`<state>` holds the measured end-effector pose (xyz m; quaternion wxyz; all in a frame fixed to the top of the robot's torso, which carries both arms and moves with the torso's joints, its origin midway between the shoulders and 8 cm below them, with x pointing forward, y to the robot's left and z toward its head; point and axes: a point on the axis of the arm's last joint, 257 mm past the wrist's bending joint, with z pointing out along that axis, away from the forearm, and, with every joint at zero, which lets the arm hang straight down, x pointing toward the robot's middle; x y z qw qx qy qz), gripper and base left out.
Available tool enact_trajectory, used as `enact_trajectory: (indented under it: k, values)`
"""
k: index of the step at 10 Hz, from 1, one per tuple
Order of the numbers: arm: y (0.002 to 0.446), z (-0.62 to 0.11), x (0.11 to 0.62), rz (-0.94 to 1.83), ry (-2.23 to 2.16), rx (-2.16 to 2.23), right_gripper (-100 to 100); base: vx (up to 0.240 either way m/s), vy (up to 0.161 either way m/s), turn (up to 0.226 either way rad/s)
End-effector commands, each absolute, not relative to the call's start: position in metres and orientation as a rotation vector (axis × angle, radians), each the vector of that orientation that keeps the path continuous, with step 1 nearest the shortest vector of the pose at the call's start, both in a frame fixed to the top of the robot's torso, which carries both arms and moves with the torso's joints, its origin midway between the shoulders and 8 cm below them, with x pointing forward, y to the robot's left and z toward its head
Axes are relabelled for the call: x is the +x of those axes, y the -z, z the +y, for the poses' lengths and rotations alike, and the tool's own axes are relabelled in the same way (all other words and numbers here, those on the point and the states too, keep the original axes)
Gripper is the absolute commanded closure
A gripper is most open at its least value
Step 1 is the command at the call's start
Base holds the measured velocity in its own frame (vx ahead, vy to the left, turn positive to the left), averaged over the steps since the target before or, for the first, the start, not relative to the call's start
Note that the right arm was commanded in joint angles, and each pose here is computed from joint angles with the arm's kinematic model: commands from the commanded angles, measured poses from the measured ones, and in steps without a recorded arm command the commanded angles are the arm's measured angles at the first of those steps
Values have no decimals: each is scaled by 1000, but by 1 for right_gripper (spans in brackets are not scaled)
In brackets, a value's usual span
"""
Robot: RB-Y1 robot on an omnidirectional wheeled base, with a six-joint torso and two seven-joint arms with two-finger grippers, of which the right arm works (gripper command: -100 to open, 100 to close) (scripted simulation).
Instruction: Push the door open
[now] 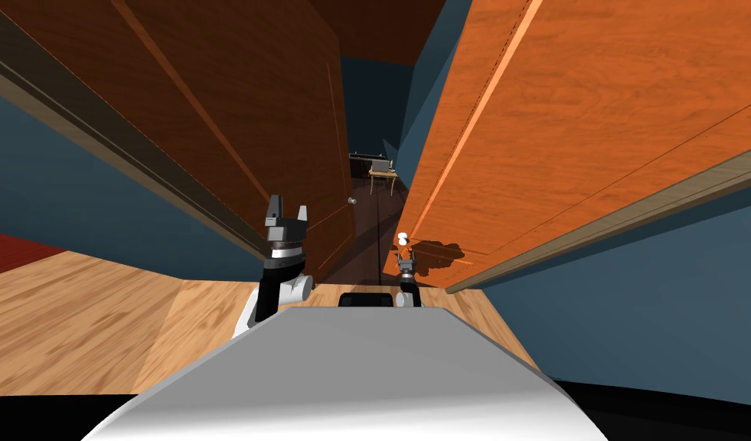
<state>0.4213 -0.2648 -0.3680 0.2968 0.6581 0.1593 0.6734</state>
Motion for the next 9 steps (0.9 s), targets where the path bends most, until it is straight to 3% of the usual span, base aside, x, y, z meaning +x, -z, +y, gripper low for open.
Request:
enact_trajectory:
  k: [1,9]
  values:
    - [370,-263,420,365,-1830,1791,-100,-13,0,0]
    - [379,-257,416,122,-1968,1942,-100,-12,2,0]
